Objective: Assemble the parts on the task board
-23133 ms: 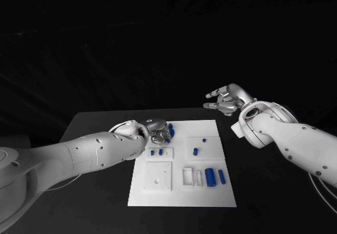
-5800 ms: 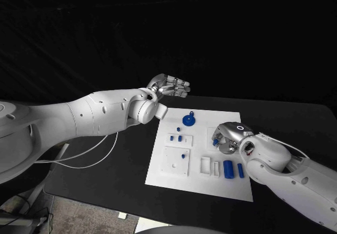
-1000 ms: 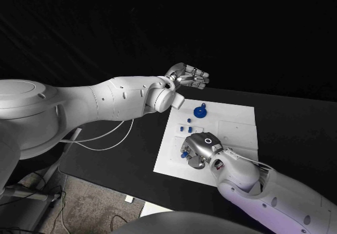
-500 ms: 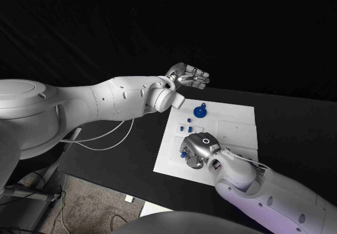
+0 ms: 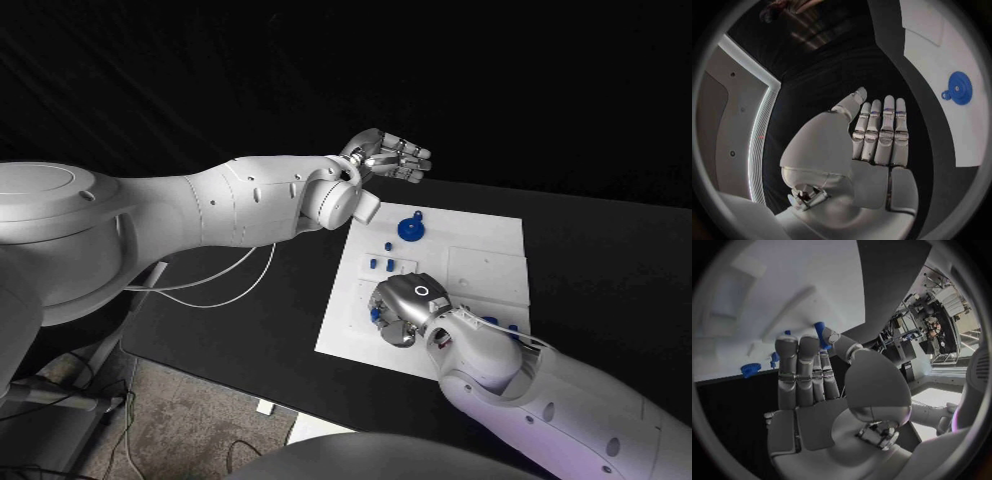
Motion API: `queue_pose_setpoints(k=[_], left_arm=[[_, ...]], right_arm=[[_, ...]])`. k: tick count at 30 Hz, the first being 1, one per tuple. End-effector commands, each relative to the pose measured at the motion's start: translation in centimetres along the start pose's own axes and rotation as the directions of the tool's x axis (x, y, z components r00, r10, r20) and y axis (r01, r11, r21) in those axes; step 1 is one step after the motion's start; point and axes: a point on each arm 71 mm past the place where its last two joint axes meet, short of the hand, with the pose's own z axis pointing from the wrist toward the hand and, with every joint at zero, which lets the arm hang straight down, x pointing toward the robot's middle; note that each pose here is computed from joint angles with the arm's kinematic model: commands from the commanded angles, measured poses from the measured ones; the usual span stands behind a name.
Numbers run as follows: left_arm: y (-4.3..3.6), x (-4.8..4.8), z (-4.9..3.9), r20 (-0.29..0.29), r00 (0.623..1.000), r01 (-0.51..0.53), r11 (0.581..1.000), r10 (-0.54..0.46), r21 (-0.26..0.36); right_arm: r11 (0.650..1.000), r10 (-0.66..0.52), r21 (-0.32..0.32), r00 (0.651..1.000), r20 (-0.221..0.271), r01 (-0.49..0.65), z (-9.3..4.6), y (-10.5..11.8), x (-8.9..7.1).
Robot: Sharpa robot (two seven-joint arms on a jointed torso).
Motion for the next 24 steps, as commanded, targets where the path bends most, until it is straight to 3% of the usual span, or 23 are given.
queue_pose_setpoints(k=[1,15,24], left_arm=[[-0.18,0.19,0.05,-0.016,1.0,0.002,1.0,-0.001,0.008],[-0.11,-0.15,-0.07,-0.012,1.0,0.0,1.0,0.0,0.005],[0.01,-0.71,-0.27,-0.001,1.0,-0.003,1.0,0.003,0.001]], right_arm=[[1.0,0.022,-0.006,1.0,0.007,-0.022,-0.1,0.0,0.1],[0.997,0.079,-0.016,0.991,0.107,-0.078,-1.1,0.1,-1.0],[0.987,0.16,-0.017,0.971,0.177,-0.159,-2.5,-0.7,-3.1]])
